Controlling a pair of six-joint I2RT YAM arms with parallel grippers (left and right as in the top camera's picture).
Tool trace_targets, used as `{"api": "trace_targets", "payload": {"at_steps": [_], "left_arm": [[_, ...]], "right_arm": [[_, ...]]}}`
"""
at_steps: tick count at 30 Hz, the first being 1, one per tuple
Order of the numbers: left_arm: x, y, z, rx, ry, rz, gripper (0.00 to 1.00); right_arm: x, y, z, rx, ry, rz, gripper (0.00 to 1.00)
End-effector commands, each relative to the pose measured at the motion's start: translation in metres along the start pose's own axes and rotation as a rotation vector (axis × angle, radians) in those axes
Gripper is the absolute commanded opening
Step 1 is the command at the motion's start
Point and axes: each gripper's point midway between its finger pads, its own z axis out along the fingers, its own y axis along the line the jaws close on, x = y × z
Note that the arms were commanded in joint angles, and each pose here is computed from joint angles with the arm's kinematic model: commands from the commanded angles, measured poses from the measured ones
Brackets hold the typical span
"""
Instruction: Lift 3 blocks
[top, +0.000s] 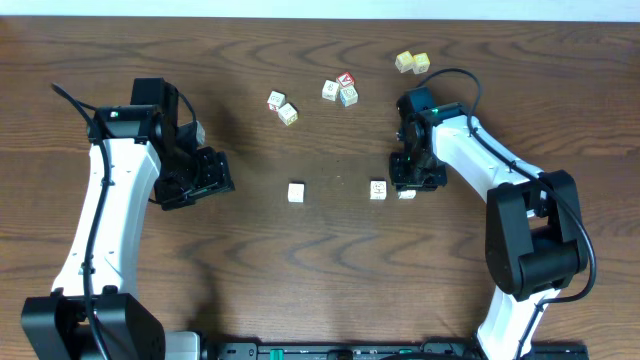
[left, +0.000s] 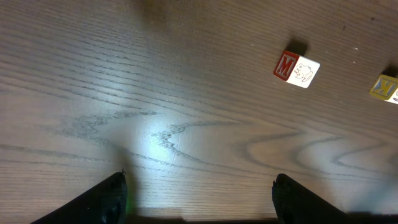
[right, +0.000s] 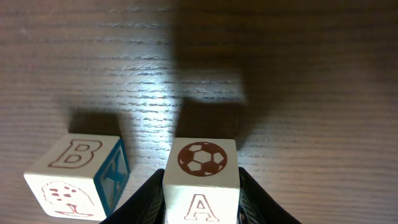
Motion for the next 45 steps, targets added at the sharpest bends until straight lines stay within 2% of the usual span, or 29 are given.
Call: {"api": "trace_targets", "payload": {"at_steps": [1, 10, 25, 45], "left_arm": [[-0.002, 0.0, -0.003, -0.009, -0.006, 0.013, 0.75], [-0.002, 0.0, -0.003, -0.009, -0.006, 0.013, 0.75], [-0.002, 0.0, -0.003, -0.009, -0.006, 0.013, 0.75], [-0.002, 0.0, -0.003, -0.009, -0.006, 0.013, 0.75]], "right_arm": [[0.003, 0.006, -0.003, -0.026, 0.002, 0.116, 0.32], [0.001, 0.008, -0.003, -0.032, -0.005, 0.149, 0.33], [0.006, 0.021, -0.002, -0.046, -0.001, -0.026, 0.33], [0.005, 0.015, -0.002, 0.003, -0.014, -0.033, 0.34]]}}
